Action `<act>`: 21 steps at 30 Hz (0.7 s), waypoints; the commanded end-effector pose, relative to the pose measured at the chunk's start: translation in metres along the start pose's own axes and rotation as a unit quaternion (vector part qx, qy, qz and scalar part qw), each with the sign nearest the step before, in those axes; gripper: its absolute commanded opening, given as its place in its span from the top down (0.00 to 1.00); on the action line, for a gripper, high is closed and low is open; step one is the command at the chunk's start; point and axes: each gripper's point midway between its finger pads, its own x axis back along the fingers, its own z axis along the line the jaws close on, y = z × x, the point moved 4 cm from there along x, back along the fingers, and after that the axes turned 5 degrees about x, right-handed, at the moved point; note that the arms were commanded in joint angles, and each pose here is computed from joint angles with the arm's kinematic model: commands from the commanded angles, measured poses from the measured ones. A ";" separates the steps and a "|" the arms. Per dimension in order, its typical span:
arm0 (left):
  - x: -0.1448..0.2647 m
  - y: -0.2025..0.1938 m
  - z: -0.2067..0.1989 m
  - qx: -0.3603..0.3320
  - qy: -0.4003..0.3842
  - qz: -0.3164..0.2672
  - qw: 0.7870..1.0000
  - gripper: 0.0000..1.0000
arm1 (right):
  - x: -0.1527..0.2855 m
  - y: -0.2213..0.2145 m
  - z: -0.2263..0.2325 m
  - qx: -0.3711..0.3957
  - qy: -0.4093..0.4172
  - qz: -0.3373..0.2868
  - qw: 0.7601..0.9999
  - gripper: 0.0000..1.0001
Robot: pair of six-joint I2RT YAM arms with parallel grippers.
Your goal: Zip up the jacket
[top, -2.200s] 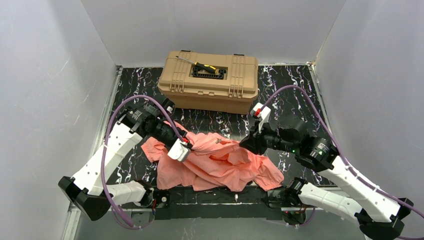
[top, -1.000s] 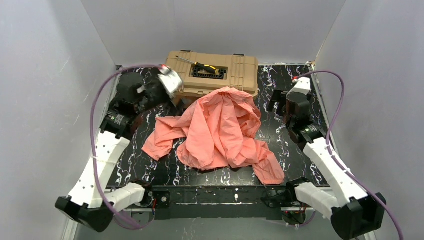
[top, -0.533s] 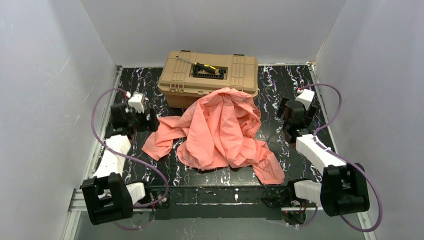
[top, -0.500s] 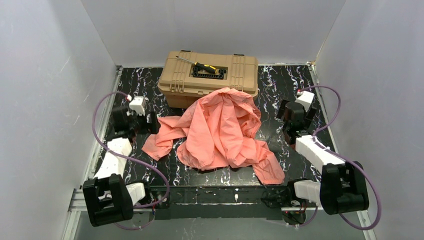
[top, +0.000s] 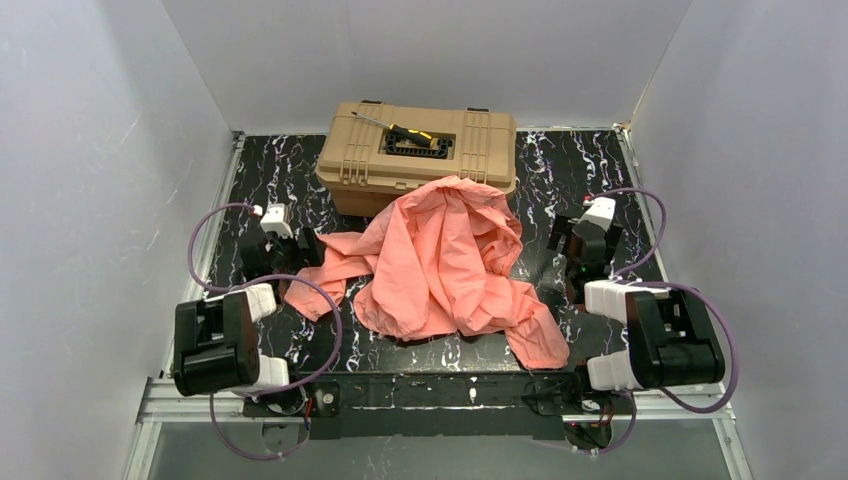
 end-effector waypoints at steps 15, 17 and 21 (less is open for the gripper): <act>-0.019 0.001 -0.014 -0.082 0.007 -0.083 0.993 0.01 | -0.025 -0.015 0.028 0.052 0.125 -0.048 0.990 0.00; -0.018 0.001 -0.014 -0.083 0.009 -0.084 0.993 0.01 | -0.022 -0.012 0.026 0.050 0.122 -0.060 0.989 0.00; -0.018 0.001 -0.014 -0.083 0.009 -0.083 0.993 0.01 | -0.019 -0.011 0.025 0.047 0.123 -0.076 0.988 0.00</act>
